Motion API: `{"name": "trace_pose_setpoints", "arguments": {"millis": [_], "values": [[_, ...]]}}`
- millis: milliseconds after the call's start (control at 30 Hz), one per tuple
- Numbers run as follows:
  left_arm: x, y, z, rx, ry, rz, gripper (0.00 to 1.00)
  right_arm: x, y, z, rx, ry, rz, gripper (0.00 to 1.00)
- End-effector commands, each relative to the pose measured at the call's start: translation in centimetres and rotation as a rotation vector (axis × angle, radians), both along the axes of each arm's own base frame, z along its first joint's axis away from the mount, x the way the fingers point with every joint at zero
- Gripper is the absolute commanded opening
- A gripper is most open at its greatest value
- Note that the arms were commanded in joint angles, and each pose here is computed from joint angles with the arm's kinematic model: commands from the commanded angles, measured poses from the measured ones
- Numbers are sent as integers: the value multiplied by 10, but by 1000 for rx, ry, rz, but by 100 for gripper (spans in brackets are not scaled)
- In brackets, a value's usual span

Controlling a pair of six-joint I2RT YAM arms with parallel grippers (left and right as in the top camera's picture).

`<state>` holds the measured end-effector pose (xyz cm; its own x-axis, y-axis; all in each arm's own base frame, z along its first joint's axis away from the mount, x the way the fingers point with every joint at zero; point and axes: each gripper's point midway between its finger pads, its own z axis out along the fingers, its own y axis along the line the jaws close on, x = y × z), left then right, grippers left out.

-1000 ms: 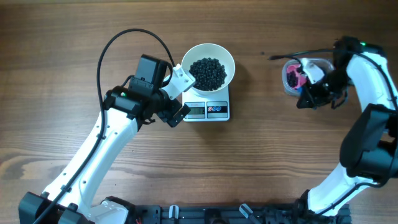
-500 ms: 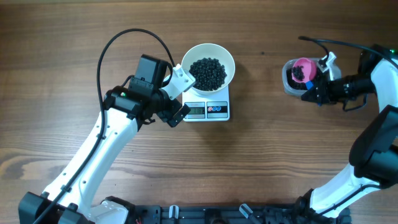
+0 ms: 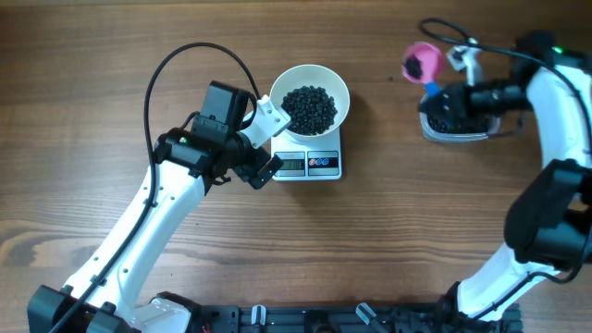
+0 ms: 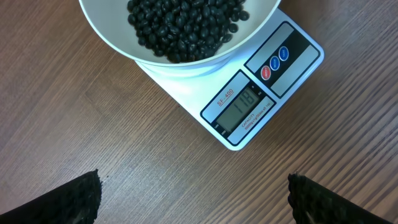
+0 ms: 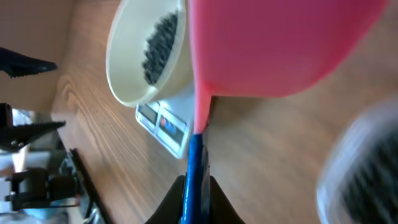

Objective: Scoop item into bowl and weigh 150g on scale
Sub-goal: 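Carry the scoop over the white bowl and pour beans in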

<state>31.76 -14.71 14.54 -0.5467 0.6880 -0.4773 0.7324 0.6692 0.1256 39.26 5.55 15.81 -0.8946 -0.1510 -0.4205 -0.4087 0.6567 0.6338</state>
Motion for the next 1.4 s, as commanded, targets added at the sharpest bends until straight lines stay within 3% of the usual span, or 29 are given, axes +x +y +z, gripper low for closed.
{"name": "trace_pose_setpoints", "arguments": {"millis": [0,400,933,1167,1367], "values": [[-2,-1,2,-6,-5,-23,100,19,37,13,26,-29,17,4],[-2,-1,2,-6,-4,-23,100,21,132,-17,-315,-207,243,4],[-2,-1,2,-6,-4,-23,100,34,132,-33,-856,-446,395,4],[-2,-1,2,-6,-4,-23,100,40,129,-29,-979,-518,453,4],[-2,-1,2,-6,-5,-23,100,39,133,-30,-957,-518,457,4]]}}
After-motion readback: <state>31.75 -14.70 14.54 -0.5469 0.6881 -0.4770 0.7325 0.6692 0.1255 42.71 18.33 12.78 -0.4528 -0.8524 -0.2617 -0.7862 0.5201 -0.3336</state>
